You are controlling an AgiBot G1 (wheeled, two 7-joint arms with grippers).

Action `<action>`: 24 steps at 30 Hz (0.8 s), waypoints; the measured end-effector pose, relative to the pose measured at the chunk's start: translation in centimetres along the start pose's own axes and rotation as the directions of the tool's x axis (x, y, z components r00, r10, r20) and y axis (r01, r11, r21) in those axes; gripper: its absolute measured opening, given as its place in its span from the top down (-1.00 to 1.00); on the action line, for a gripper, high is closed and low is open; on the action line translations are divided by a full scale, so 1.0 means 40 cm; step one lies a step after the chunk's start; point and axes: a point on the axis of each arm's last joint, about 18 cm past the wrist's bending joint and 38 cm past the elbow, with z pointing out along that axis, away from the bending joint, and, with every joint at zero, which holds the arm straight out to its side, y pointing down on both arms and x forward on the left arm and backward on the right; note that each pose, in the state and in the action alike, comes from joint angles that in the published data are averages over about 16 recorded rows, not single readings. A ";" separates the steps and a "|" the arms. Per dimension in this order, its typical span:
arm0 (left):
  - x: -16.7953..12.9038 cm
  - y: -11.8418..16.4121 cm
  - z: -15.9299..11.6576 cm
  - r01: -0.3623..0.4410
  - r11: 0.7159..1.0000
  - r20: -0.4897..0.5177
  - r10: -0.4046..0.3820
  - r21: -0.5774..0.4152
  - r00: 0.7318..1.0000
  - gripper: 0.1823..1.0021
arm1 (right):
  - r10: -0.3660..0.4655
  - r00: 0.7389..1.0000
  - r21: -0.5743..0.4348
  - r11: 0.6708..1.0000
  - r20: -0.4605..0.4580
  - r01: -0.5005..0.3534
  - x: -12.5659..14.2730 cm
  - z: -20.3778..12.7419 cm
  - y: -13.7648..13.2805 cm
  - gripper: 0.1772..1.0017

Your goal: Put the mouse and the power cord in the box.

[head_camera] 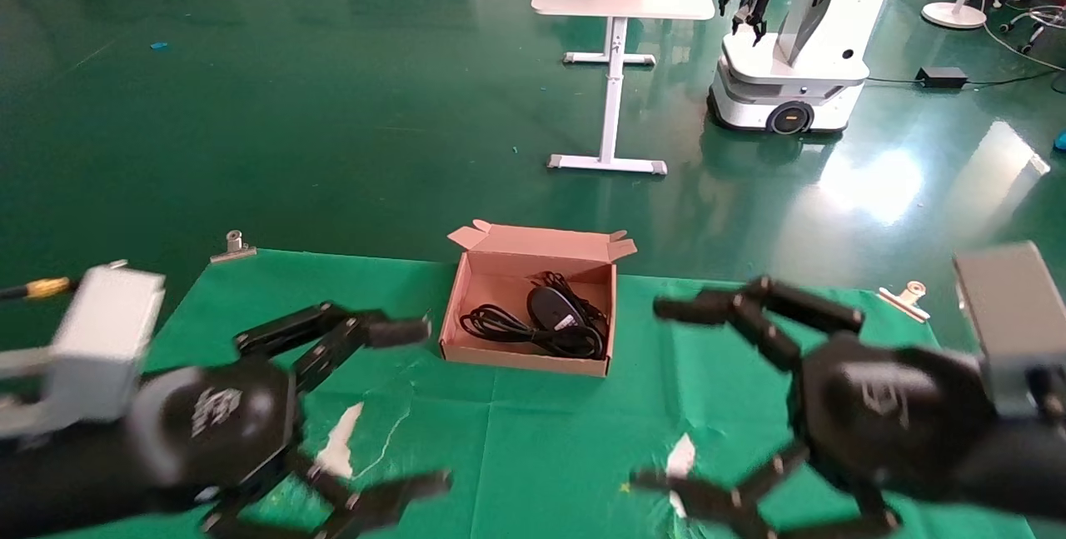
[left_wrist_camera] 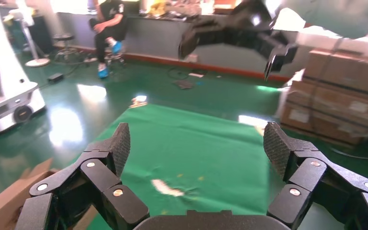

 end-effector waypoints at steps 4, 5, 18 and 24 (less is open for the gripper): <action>0.041 -0.022 -0.025 0.000 1.000 -0.039 0.001 0.012 0.999 -1.00 | 0.039 0.998 -0.003 0.999 0.046 -0.039 -0.043 0.003 -0.002 -1.00; 0.049 -0.026 -0.030 -0.001 1.000 -0.047 0.001 0.014 0.999 -1.00 | 0.046 0.997 -0.003 0.999 0.054 -0.046 -0.052 0.004 -0.002 -1.00; 0.080 -0.043 -0.048 -0.001 1.000 -0.078 0.003 0.021 0.997 -1.00 | 0.073 0.993 -0.006 0.997 0.087 -0.073 -0.083 0.006 -0.005 -1.00; 0.072 -0.039 -0.044 0.000 1.000 -0.070 0.002 0.020 0.998 -1.00 | 0.069 0.994 -0.005 0.998 0.079 -0.069 -0.075 0.005 -0.005 -1.00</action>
